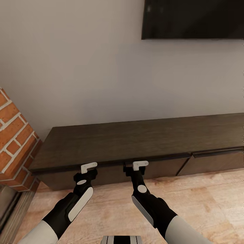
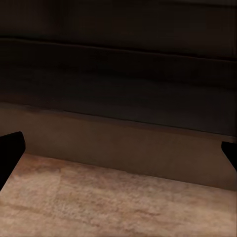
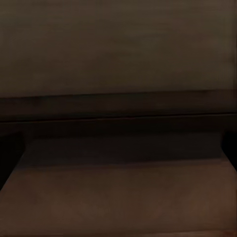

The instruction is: Place each of the two pumpkins and all three candles from the living room inside a cabinet in the living room (use any cabinet), then make sure every cabinet is closed, and position the cauldron so it is next to a table in the living room.

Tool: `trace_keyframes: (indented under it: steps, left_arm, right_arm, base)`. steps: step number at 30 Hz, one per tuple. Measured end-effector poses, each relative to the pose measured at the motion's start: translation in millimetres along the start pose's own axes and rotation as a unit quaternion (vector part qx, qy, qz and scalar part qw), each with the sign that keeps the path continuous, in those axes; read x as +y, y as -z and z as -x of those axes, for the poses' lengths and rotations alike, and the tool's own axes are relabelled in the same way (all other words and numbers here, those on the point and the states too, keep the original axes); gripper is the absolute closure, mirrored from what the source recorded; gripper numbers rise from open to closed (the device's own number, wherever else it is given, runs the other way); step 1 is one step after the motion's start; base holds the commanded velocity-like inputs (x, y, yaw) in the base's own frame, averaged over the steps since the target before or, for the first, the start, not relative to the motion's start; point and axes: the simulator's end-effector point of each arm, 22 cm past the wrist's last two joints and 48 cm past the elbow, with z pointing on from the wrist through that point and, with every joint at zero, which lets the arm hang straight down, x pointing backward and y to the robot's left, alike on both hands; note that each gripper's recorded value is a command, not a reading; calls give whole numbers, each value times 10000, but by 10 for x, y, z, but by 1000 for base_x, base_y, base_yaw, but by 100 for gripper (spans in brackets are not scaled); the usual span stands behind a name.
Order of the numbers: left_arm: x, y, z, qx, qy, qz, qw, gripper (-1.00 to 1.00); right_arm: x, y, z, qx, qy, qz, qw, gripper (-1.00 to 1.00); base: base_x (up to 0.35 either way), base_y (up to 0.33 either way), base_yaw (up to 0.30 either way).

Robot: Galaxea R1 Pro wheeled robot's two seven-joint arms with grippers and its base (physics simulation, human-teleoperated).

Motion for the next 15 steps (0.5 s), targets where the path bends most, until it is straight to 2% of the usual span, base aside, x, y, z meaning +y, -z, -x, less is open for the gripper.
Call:
trace_keyframes:
  steps: [3, 10, 12, 15]
  left_arm:
    - [12, 0, 37, -58, -32, 20, 10000, -100]
    - [-19, 23, 55, 8, 15, -32, 10000, -100]
    - [-44, 44, 56, 74, -45, -71, 9999, -100]
    - [-106, 106, 42, 296, -249, -182, 9991, -100]
  right_arm:
    - [0, 1, 2, -1, 1, 0, 10000, -100]
    - [-1, -1, -10, 36, -44, -4, 10000, -100]
    - [5, -1, -9, 53, -65, -2, 10000, -100]
    - [13, 0, 12, 57, -80, 5, 10000, -100]
  base:
    - [-92, 0, 0]
    - [-117, 0, 0]
    - [-152, 0, 0]
    - [-173, 0, 0]
